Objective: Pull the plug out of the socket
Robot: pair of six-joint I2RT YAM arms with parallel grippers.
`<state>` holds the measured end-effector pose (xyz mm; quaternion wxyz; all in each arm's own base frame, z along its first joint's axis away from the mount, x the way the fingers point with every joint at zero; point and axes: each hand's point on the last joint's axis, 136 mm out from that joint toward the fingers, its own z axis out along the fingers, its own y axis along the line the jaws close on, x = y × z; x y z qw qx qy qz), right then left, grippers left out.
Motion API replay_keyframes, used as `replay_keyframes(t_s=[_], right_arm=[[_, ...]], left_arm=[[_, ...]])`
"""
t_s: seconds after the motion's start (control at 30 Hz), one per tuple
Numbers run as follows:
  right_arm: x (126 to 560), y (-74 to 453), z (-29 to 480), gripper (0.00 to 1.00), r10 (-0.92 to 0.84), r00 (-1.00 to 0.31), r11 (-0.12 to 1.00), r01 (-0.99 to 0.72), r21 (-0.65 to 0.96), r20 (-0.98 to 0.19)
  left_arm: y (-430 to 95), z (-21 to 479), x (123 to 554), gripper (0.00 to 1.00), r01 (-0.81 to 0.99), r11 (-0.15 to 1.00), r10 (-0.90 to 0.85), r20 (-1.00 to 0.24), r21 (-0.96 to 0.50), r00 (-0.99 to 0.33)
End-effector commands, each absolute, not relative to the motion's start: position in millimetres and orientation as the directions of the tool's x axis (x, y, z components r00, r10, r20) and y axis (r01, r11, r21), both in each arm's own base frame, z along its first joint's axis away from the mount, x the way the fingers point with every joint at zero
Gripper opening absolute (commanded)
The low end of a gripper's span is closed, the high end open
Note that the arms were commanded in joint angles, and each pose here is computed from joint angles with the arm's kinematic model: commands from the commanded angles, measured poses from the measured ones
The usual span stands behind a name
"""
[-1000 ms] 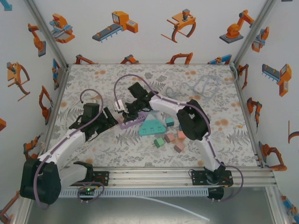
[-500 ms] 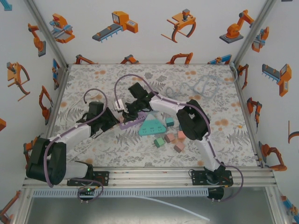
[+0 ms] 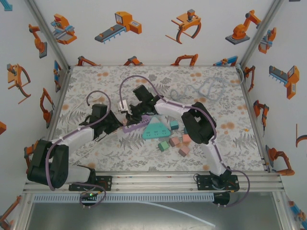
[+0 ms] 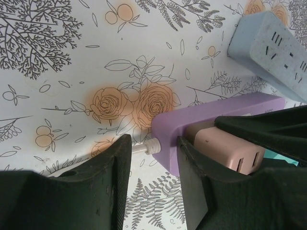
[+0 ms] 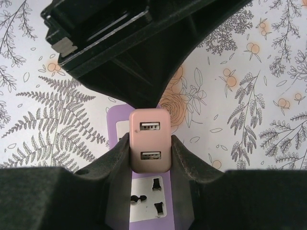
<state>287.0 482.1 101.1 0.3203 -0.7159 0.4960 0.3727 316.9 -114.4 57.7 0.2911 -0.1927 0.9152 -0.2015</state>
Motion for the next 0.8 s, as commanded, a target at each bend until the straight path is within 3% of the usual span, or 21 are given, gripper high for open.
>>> replay_keyframes(t_s=[0.0, 0.3, 0.77], right_arm=[[281, 497, 150, 0.1, -0.347, 0.264, -0.318, -0.936, -0.152, -0.9], [272, 490, 140, 0.06, -0.434, 0.375, -0.373, -0.902, -0.216, -0.819], [268, 496, 154, 0.04, -0.409, 0.32, -0.367, -0.915, -0.167, -0.854]], left_arm=[[-104, 15, 274, 0.43, -0.29, 0.882, -0.422, -0.35, -0.371, -0.836], [-103, 15, 276, 0.42, -0.287, 0.885, -0.418, -0.356, -0.366, -0.836], [-104, 14, 273, 0.41, -0.293, 0.882, -0.423, -0.345, -0.369, -0.838]])
